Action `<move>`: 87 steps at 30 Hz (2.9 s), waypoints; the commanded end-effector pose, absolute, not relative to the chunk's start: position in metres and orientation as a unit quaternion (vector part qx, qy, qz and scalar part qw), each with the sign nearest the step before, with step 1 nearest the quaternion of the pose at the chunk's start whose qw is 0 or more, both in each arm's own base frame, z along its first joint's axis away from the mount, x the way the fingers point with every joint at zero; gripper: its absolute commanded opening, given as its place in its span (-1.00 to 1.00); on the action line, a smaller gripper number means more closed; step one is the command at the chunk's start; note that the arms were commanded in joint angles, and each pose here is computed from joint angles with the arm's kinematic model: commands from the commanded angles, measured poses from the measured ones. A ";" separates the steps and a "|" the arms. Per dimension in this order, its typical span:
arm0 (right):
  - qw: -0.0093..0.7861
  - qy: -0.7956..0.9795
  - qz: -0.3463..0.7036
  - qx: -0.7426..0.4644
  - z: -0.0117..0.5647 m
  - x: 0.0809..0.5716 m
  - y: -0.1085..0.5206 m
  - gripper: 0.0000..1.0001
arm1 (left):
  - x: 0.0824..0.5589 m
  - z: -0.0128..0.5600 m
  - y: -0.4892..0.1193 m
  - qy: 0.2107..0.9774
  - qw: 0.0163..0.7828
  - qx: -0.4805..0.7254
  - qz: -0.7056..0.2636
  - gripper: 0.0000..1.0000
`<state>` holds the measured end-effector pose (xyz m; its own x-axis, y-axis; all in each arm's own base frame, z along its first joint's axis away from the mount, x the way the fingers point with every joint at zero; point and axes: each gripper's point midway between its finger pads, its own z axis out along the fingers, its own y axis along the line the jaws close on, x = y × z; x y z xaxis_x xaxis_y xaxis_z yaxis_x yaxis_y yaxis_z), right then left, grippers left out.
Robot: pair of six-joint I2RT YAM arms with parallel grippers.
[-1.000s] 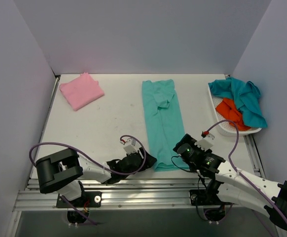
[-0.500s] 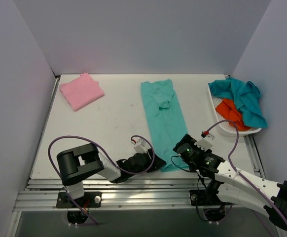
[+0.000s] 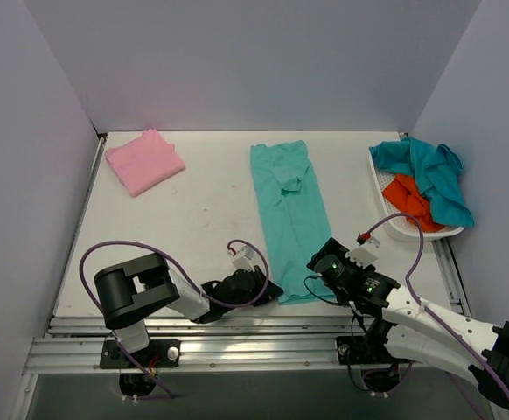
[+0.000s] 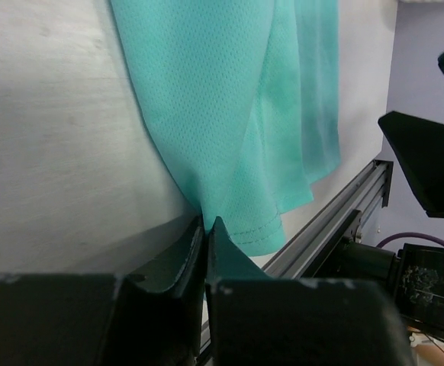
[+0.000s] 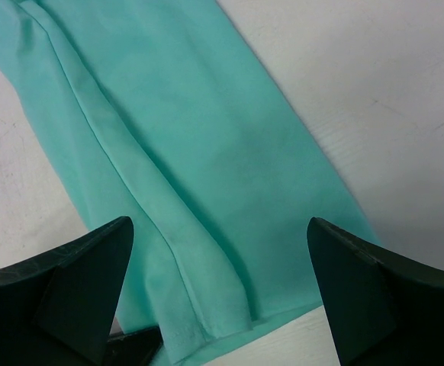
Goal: Fold and stack the t-shirts
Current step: Grab the bottom of the folded rectangular tshirt with both arms, then fold the folded rectangular tshirt in 1/3 of the way
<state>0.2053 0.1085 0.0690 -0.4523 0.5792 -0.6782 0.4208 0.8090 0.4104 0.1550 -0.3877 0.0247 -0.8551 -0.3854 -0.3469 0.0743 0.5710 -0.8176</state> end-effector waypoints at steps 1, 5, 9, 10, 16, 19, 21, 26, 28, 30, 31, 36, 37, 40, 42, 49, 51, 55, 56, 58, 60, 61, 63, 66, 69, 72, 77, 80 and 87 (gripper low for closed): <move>0.426 0.853 0.082 0.290 0.064 0.200 0.103 0.84 | 0.178 0.038 -0.363 0.840 0.279 -0.123 -0.449 -0.85; 0.411 0.866 0.096 0.268 0.060 0.197 0.112 0.83 | 0.193 0.035 -0.327 0.849 0.304 -0.142 -0.408 -0.85; 0.385 0.885 0.091 0.244 0.054 0.190 0.119 0.83 | 0.202 0.046 -0.306 0.847 0.338 -0.150 -0.382 -0.85; 0.380 0.888 0.093 0.241 0.052 0.188 0.121 0.83 | 0.203 0.046 -0.304 0.848 0.342 -0.150 -0.377 -0.85; 0.346 0.898 0.125 0.241 0.031 0.171 0.134 0.78 | 0.206 0.047 -0.294 0.848 0.350 -0.156 -0.366 -0.85; 0.333 0.899 0.148 0.244 0.022 0.163 0.143 0.62 | 0.206 0.044 -0.294 0.849 0.349 -0.158 -0.363 -0.85; 0.327 0.899 0.163 0.240 0.016 0.158 0.150 0.53 | 0.206 0.042 -0.295 0.851 0.347 -0.157 -0.361 -0.85; 0.315 0.899 0.175 0.249 0.005 0.151 0.154 0.25 | 0.206 0.039 -0.297 0.853 0.343 -0.155 -0.360 -0.85; 0.313 0.900 0.171 0.252 0.001 0.150 0.152 0.13 | 0.206 0.039 -0.298 0.854 0.343 -0.155 -0.360 -0.85; 0.314 0.898 0.174 0.254 0.002 0.150 0.152 0.08 | 0.207 0.038 -0.299 0.854 0.342 -0.154 -0.359 -0.85; 0.315 0.898 0.173 0.255 0.002 0.150 0.151 0.06 | 0.207 0.037 -0.299 0.855 0.342 -0.153 -0.358 -0.85; 0.324 0.896 0.163 0.256 0.005 0.152 0.146 -0.18 | 0.207 0.036 -0.300 0.856 0.342 -0.152 -0.356 -0.85; 0.325 0.896 0.163 0.256 0.005 0.152 0.145 -0.23 | 0.207 0.036 -0.300 0.856 0.342 -0.152 -0.356 -0.85; 0.327 0.894 0.167 0.256 0.006 0.153 0.147 -0.70 | 0.207 0.033 -0.299 0.857 0.341 -0.154 -0.354 -0.85; 0.327 0.895 0.166 0.254 0.005 0.153 0.147 -1.00 | 0.207 0.033 -0.298 0.857 0.341 -0.154 -0.353 -0.85; 0.322 0.899 0.165 0.247 0.003 0.151 0.148 -1.00 | 0.199 0.030 -0.294 0.870 0.330 -0.144 -0.337 -0.90; 0.320 0.900 0.169 0.244 0.007 0.150 0.151 -1.00 | 0.196 0.043 -0.299 0.871 0.331 -0.136 -0.336 -0.92; 0.315 0.907 0.151 0.237 0.012 0.143 0.146 -1.00 | 0.175 0.049 -0.291 0.892 0.322 -0.108 -0.300 -0.93; 0.317 0.905 0.153 0.238 0.015 0.143 0.147 -1.00 | 0.173 0.053 -0.290 0.891 0.322 -0.107 -0.302 -0.93; 0.329 0.900 0.154 0.241 0.024 0.146 0.146 -1.00 | 0.174 0.068 -0.287 0.885 0.329 -0.108 -0.311 -0.92; 0.340 0.895 0.157 0.241 0.032 0.150 0.147 -1.00 | 0.176 0.083 -0.287 0.879 0.340 -0.106 -0.317 -0.91; 0.351 0.890 0.162 0.243 0.040 0.154 0.149 -1.00 | 0.176 0.087 -0.285 0.880 0.342 -0.105 -0.312 -0.91; 0.369 0.884 0.158 0.242 0.049 0.161 0.149 -1.00 | 0.179 0.093 -0.281 0.880 0.348 -0.104 -0.306 -0.87; 0.388 0.875 0.158 0.242 0.068 0.173 0.156 -1.00 | 0.186 0.102 -0.282 0.876 0.354 -0.108 -0.310 -0.86; 0.414 0.866 0.149 0.236 0.085 0.187 0.164 -1.00 | 0.196 0.111 -0.282 0.873 0.357 -0.109 -0.314 -0.85; 0.446 0.854 0.132 0.233 0.105 0.203 0.170 -1.00 | 0.208 0.122 -0.281 0.870 0.364 -0.109 -0.314 -0.84; 0.492 0.831 0.099 0.237 0.132 0.228 0.174 -1.00 | 0.235 0.143 -0.278 0.863 0.388 -0.106 -0.306 -0.80; 0.510 0.821 0.078 0.244 0.137 0.240 0.172 -1.00 | 0.252 0.146 -0.278 0.861 0.394 -0.112 -0.303 -0.78; 0.522 0.809 0.042 0.267 0.143 0.277 0.161 -1.00 | 0.298 0.155 -0.289 0.845 0.410 -0.133 -0.317 -0.75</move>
<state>0.2537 0.1715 0.1205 -0.4016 0.4906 -0.7733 0.3612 0.8608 0.3586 0.2694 -0.2731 0.1243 -0.6696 -0.4548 -0.5871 -0.0217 0.8022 -0.5967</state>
